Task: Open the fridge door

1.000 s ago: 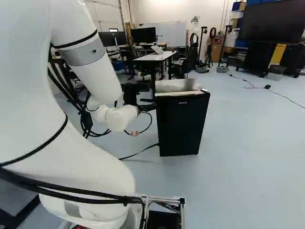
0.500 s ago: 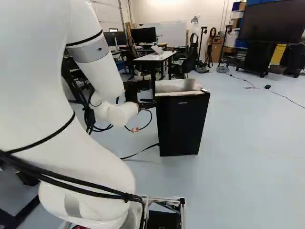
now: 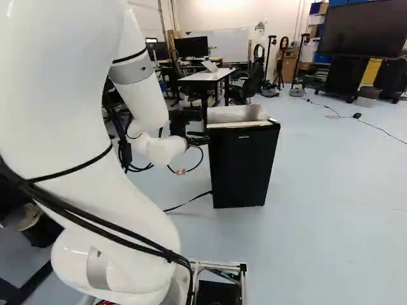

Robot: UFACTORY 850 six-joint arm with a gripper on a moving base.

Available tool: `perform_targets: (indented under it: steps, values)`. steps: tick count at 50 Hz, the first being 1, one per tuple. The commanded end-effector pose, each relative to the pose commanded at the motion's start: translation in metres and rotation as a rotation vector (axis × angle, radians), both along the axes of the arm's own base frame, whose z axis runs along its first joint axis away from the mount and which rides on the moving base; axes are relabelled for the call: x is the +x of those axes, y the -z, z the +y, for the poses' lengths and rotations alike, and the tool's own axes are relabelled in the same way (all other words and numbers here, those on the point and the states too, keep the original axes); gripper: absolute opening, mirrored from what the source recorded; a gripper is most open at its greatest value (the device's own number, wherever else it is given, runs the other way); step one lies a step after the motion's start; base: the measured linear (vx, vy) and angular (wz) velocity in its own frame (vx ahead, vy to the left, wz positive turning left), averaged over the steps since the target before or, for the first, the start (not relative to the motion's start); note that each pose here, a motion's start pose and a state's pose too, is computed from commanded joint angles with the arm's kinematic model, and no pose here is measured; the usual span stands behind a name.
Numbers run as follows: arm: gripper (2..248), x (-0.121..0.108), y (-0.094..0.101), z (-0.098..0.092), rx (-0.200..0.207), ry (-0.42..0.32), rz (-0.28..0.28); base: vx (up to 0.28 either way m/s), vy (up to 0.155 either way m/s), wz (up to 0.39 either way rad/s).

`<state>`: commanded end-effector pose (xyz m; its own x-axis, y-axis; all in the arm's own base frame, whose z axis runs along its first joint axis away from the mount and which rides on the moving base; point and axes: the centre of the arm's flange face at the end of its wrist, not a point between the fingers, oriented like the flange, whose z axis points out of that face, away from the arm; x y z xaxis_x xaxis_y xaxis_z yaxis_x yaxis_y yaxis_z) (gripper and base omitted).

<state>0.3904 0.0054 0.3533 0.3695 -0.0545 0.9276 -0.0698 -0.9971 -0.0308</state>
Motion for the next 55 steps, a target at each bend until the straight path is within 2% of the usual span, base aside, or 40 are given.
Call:
perform_targets:
  steps: [55]
  values:
    - [247,0.026,0.045,0.010,0.012,0.129,-0.027,0.000,0.000,0.000]
